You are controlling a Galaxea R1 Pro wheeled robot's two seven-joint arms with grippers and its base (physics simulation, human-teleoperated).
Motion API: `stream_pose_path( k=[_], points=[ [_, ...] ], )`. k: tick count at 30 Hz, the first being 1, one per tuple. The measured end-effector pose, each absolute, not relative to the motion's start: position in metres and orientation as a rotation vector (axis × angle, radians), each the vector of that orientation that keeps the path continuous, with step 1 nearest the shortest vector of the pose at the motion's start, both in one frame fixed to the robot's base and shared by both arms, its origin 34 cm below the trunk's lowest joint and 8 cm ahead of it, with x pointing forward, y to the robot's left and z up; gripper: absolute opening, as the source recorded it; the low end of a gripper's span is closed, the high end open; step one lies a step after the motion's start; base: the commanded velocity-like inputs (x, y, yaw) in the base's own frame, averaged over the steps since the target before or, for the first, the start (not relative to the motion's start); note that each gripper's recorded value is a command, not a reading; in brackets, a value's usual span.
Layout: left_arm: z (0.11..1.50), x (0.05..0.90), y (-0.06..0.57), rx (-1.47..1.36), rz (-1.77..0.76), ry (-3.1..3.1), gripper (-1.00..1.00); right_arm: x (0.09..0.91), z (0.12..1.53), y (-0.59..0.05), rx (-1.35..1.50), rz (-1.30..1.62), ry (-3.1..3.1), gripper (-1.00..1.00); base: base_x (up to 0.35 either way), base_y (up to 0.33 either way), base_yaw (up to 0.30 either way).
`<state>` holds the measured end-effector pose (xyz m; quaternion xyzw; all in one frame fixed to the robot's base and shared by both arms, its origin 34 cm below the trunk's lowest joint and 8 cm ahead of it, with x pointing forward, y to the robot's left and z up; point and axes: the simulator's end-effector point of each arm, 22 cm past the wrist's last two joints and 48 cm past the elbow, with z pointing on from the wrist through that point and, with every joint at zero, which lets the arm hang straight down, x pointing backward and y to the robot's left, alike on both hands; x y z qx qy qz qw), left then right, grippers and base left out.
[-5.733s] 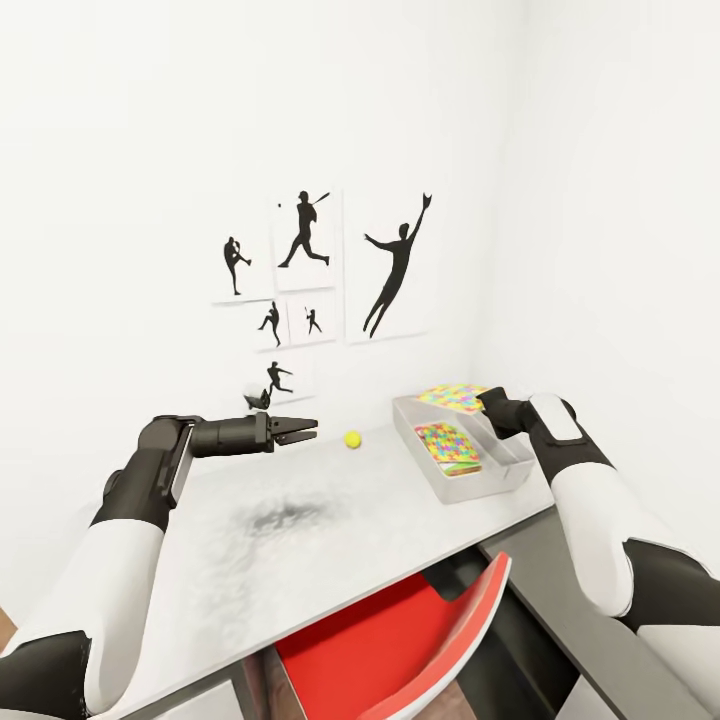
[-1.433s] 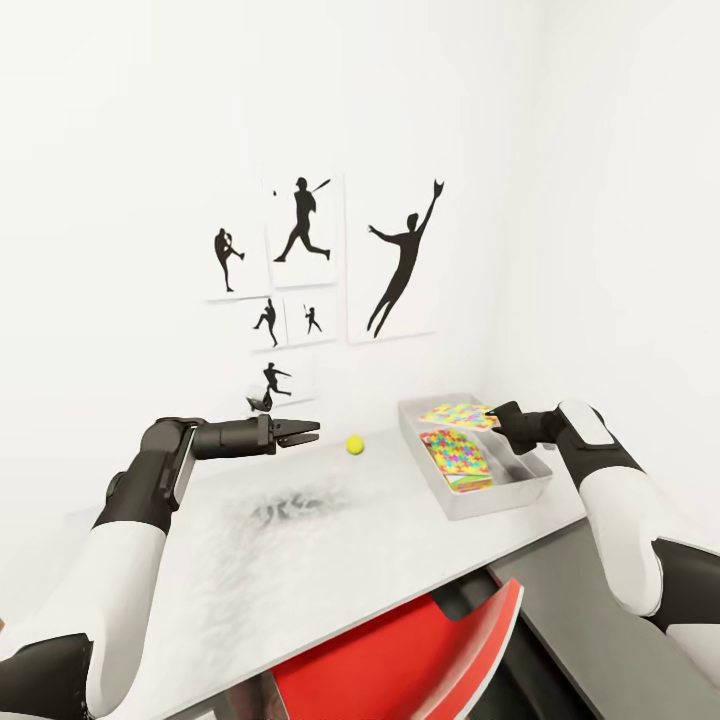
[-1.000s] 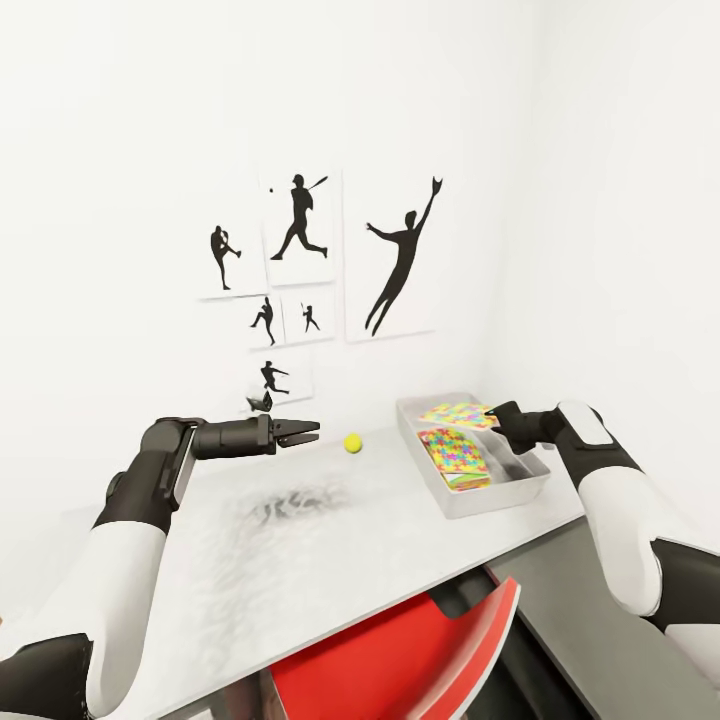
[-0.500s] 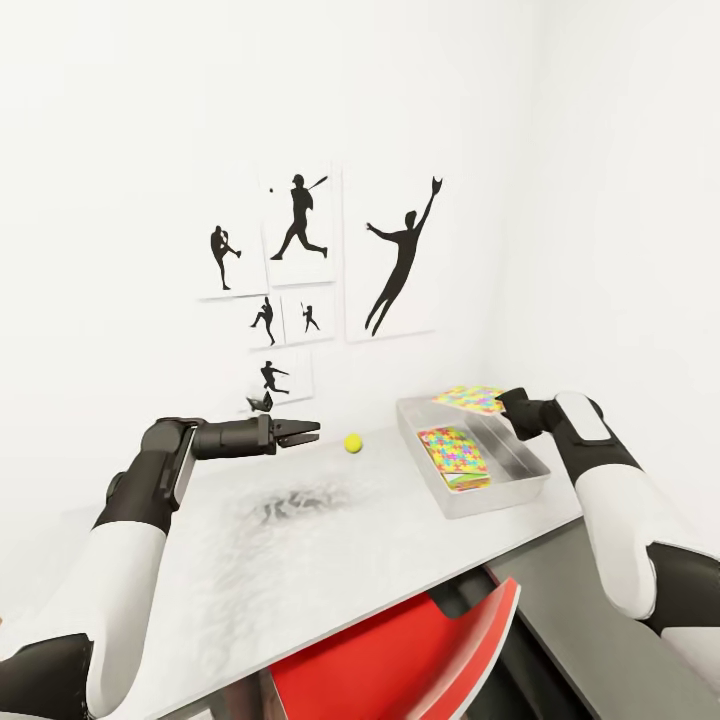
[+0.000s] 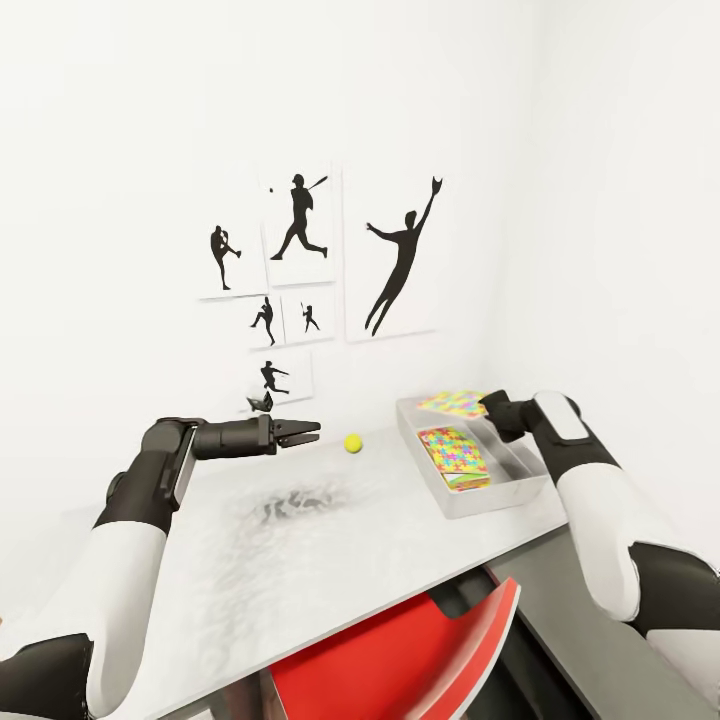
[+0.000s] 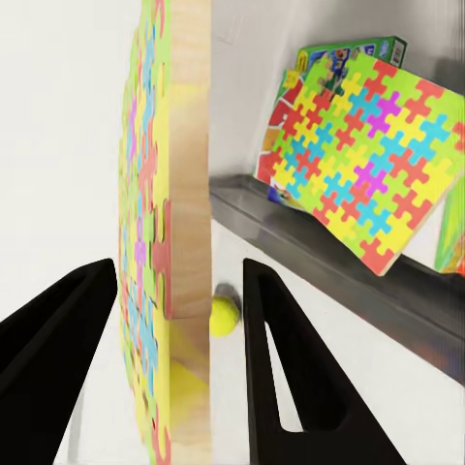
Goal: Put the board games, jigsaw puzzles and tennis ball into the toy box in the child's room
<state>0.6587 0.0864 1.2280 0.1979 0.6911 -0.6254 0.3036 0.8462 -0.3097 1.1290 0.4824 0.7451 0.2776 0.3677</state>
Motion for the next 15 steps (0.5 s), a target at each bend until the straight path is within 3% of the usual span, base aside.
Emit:
stream_pose_path(
  k=[15],
  points=[
    [1.228,0.659,0.086,0.525,-1.657,1.829,1.00,0.847,1.130,-0.317,1.271,0.687,1.882,-1.00,0.000,0.000,0.000]
  ],
)
